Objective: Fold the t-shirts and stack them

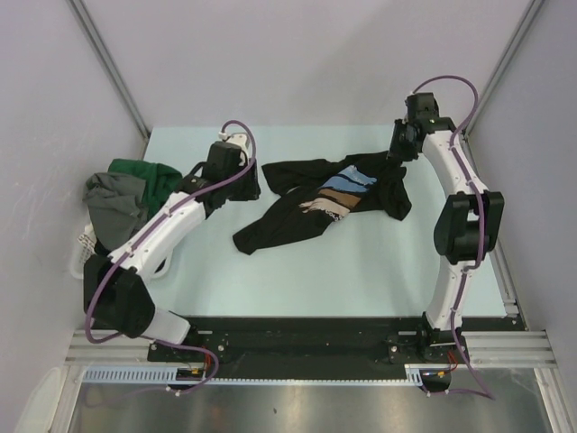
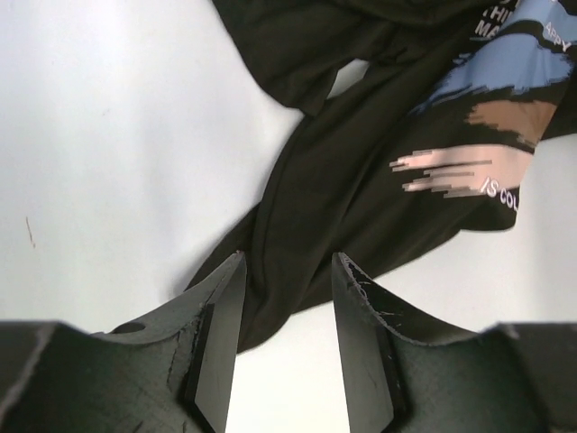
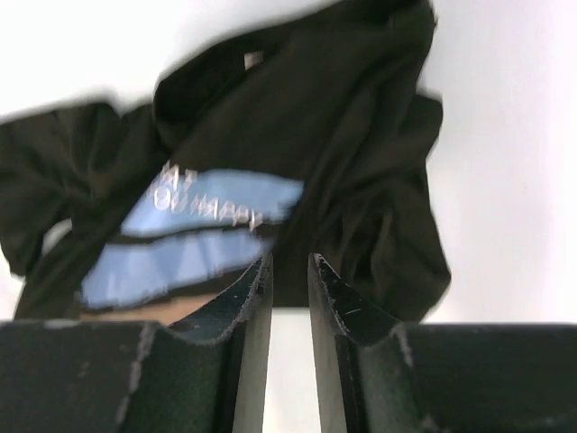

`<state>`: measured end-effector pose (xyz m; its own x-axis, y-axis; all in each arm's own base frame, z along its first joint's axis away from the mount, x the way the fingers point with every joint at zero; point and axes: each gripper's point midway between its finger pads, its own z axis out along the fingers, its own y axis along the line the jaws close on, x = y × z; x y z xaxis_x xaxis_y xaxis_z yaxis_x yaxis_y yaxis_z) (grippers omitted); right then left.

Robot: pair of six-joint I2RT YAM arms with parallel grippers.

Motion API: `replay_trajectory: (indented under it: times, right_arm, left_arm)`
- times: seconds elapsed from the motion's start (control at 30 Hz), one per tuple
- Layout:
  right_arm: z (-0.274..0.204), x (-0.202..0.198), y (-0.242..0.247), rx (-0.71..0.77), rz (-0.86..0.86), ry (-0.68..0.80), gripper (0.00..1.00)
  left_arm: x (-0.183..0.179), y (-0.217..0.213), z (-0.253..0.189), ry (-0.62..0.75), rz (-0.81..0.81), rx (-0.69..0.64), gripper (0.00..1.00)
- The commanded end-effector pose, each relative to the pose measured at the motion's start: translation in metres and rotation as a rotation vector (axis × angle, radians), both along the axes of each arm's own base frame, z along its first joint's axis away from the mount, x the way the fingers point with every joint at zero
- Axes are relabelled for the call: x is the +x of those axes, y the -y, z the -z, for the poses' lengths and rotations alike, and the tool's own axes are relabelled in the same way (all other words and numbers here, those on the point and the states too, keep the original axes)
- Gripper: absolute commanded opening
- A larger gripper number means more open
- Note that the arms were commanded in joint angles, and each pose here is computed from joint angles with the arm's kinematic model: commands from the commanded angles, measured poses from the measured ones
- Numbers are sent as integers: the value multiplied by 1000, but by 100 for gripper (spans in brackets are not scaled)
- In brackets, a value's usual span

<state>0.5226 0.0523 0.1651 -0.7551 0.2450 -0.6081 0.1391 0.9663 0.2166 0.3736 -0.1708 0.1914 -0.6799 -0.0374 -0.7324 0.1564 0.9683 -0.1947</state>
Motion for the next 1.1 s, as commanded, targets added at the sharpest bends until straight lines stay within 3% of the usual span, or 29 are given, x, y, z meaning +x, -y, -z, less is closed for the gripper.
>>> replay_trajectory:
  times: [0.0, 0.33, 1.07]
  right_arm:
    - [2, -44, 2, -40, 1, -62, 27]
    - [58, -81, 7, -76, 34, -189, 28]
    - [100, -66, 3, -62, -4, -224, 28]
  left_arm:
    - [-18, -1, -28, 62, 14, -58, 48]
    - [-20, 1, -52, 99, 31, -75, 50]
    - [-28, -4, -71, 135, 14, -83, 52]
